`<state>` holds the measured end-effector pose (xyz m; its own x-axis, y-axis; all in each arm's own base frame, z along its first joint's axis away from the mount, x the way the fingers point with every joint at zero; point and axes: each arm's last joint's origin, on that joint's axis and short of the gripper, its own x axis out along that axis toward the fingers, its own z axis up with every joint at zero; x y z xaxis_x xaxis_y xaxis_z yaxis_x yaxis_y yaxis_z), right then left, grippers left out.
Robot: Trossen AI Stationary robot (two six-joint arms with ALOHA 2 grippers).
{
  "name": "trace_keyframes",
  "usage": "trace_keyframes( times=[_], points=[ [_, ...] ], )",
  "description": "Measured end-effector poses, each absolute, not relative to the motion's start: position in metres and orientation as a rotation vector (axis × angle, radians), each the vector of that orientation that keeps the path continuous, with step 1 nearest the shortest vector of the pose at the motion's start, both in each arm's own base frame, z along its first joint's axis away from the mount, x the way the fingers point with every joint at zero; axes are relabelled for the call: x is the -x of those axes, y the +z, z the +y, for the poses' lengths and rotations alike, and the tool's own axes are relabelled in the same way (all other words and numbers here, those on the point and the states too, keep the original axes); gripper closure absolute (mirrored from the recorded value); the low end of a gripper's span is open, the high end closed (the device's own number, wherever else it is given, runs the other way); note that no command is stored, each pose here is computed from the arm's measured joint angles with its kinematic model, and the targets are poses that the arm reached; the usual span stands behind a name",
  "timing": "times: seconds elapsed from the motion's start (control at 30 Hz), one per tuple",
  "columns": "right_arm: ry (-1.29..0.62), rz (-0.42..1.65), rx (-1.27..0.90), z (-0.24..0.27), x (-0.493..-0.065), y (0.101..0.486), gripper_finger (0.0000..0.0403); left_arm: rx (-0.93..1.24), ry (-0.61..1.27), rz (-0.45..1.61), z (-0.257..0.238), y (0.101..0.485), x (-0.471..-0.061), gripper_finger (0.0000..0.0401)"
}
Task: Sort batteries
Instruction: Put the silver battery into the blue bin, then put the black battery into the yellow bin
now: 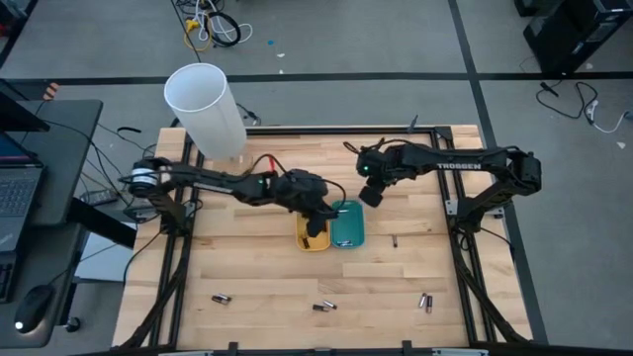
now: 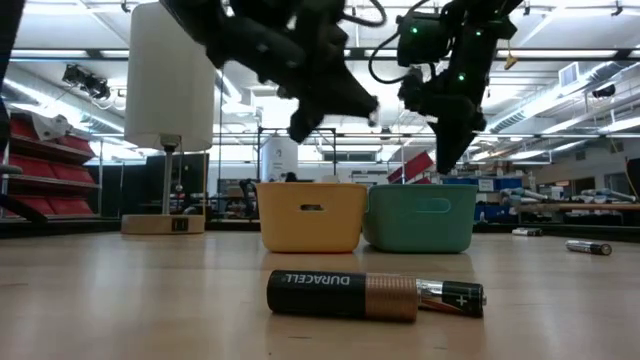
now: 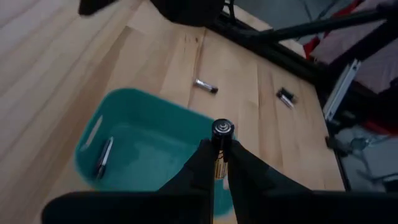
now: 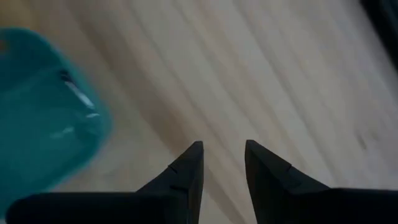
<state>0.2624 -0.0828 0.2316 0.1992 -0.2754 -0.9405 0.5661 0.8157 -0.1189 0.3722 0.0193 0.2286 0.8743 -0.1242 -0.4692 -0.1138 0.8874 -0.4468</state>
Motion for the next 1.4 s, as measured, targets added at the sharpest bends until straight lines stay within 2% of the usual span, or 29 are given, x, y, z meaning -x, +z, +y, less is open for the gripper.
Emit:
trace_keyframes(
  times=[0.17,0.37,0.57,0.73,0.8,0.9,1.07,1.4],
  points=[
    [-0.735,1.269,-0.269,-0.091,-0.252,0.235,0.0292,0.555,0.01,0.477,0.025,0.208,-0.387,0.0358],
    [-0.81,1.275,-0.297,-0.103,-0.244,0.237,0.0285,0.593,0.101,0.496,0.03,0.19,-0.397,0.0323],
    [-0.842,1.282,-0.315,-0.114,-0.239,0.236,0.0286,0.563,0.115,0.49,0.031,0.189,-0.404,0.0283],
    [-0.783,1.303,-0.198,-0.123,-0.238,0.237,0.0288,0.545,0.187,0.447,0.037,0.197,-0.407,0.0254],
    [-0.856,1.283,-0.172,-0.129,-0.237,0.238,0.0288,0.547,0.184,0.417,0.04,0.205,-0.41,0.0247],
    [-1.03,1.231,-0.271,-0.144,-0.229,0.235,0.0288,0.551,0.163,0.378,0.043,0.218,-0.414,0.0243],
    [-1.115,1.209,-0.534,-0.167,-0.205,0.22,0.0288,0.555,0.121,0.334,0.044,0.236,-0.421,0.0243],
    [-1.281,1.267,-0.665,-0.202,-0.153,0.199,0.0289,0.562,0.123,0.385,0.044,0.238,-0.421,0.0243]
  ],
)
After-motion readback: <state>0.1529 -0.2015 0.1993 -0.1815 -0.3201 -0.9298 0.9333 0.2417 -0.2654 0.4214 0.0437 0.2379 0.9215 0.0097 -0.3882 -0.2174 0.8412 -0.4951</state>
